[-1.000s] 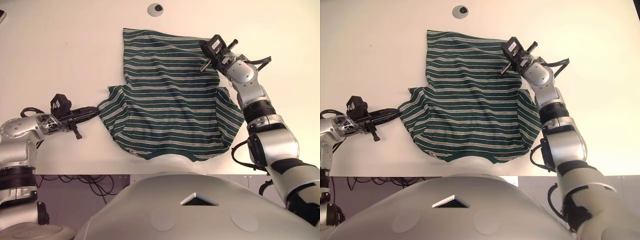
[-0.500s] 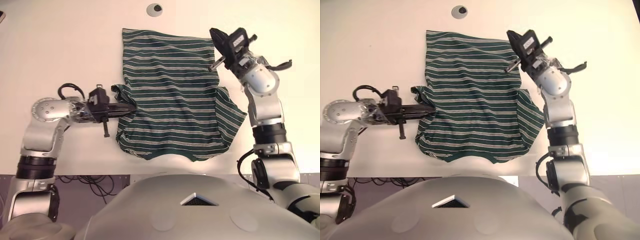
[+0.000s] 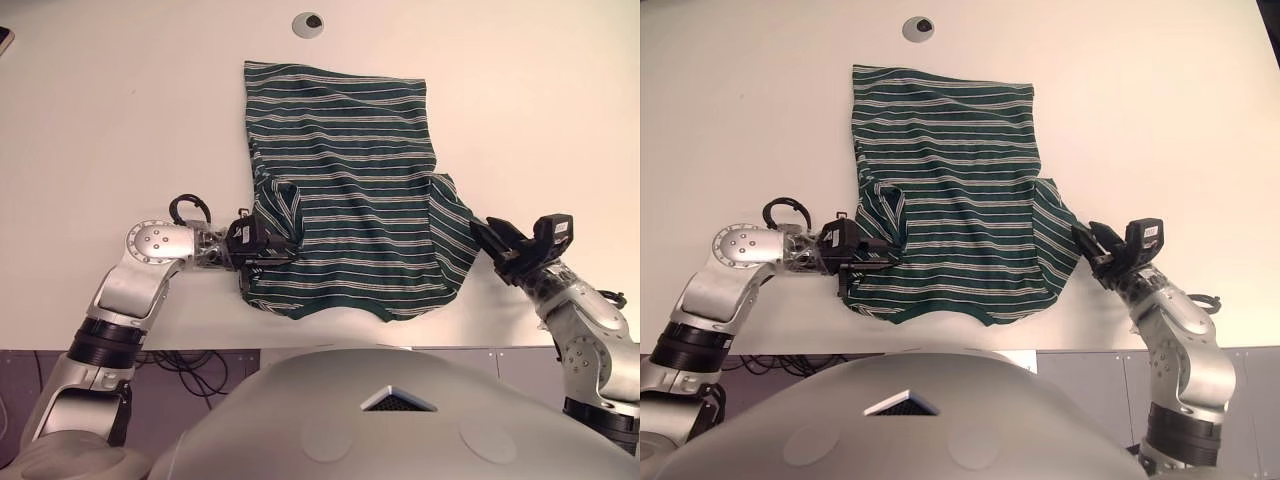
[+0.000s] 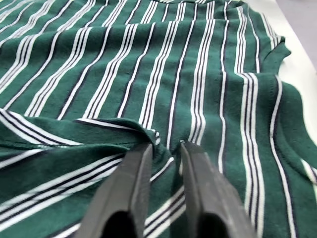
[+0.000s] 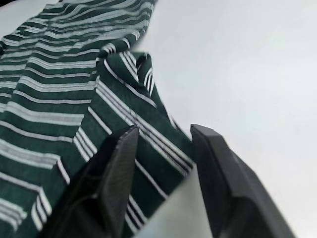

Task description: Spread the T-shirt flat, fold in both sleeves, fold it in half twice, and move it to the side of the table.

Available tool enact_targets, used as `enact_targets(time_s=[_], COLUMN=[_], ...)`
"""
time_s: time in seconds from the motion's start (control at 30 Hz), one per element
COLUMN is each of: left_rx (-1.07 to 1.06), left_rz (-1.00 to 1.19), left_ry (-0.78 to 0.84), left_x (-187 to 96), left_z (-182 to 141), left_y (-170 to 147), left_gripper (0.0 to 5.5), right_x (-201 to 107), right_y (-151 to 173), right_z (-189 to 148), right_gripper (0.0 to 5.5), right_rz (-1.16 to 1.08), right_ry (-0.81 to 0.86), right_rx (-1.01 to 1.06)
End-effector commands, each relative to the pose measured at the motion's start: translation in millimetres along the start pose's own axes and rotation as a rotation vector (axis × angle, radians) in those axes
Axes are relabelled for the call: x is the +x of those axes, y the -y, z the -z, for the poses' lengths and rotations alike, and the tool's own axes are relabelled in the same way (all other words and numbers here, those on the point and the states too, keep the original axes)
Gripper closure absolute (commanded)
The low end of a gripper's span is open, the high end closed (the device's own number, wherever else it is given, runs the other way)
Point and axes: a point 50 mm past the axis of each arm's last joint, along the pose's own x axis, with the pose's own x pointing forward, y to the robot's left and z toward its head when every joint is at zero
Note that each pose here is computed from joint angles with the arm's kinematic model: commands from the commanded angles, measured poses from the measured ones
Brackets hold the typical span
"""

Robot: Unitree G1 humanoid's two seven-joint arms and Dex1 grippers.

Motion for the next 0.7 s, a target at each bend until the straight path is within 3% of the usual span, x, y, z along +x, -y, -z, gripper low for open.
enact_targets(time_s=[0.03,0.2,0.43,0.63,0.7], left_rx=[0.007,0.072,0.161,0.147,0.15], left_rz=[-0.057,-0.145,-0.272,-0.281,-0.264], left_ry=[0.048,0.145,0.312,0.232,0.225], left_x=[-12,-29,-50,-46,-42], left_z=[-6,-27,-54,-32,-26], left_y=[3,2,4,11,17], left_gripper=[4.23,4.23,4.23,4.42,4.59], right_x=[-1,-5,-5,-1,2], right_y=[8,12,11,-1,-4], right_z=[2,16,23,3,-8], right_gripper=[3.22,3.22,4.36,5.49,5.5], right_rz=[0.006,0.0,-0.014,-0.045,-0.054], right_ry=[-0.049,-0.114,-0.127,-0.04,-0.016], right_rx=[0.01,0.013,0.041,-0.065,-0.133])
